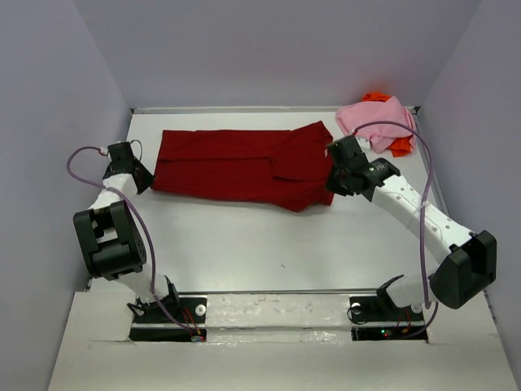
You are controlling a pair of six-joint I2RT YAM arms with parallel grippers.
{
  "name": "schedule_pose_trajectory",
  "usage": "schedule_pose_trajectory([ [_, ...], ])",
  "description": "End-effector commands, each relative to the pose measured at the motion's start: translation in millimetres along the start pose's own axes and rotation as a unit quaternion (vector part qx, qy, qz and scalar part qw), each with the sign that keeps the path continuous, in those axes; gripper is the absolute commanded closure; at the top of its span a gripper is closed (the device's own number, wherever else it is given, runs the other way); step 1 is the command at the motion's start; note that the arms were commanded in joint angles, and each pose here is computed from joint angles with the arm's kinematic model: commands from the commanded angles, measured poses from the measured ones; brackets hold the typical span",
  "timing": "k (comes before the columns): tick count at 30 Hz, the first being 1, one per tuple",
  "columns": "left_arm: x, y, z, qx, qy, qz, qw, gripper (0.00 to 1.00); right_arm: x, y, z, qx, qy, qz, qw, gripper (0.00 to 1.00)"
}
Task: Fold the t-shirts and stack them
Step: Fold the tshirt
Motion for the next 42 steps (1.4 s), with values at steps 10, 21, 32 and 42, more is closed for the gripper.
schedule_pose_trajectory([
  [10,-27,-1,37,-0.04,-0.013,-0.039,0.998,1.0,3,-3,53,-0.096,0.01,0.011,0.995,1.0],
  [21,-35,-6,47,-0.043,-0.016,-0.047,0.998,1.0,2,-13,84,-0.129,0.043,0.005,0.991,1.0],
  [32,-46,-11,57,-0.044,-0.017,-0.06,0.997,1.0,5,-25,108,-0.15,0.066,0.006,0.986,1.0],
  [42,-58,-16,63,-0.047,-0.029,-0.065,0.996,1.0,-2,-36,123,-0.161,0.066,-0.003,0.985,1.0],
])
Point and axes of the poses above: each gripper's point midway between its finger pads, its own y axis back along the fingers, its own x axis along the line the jaws close on, z = x × y, the point moved 9 cm from there along y, back along the fingers, and after that the axes turned 10 degrees about y, right-handed, at the moved point
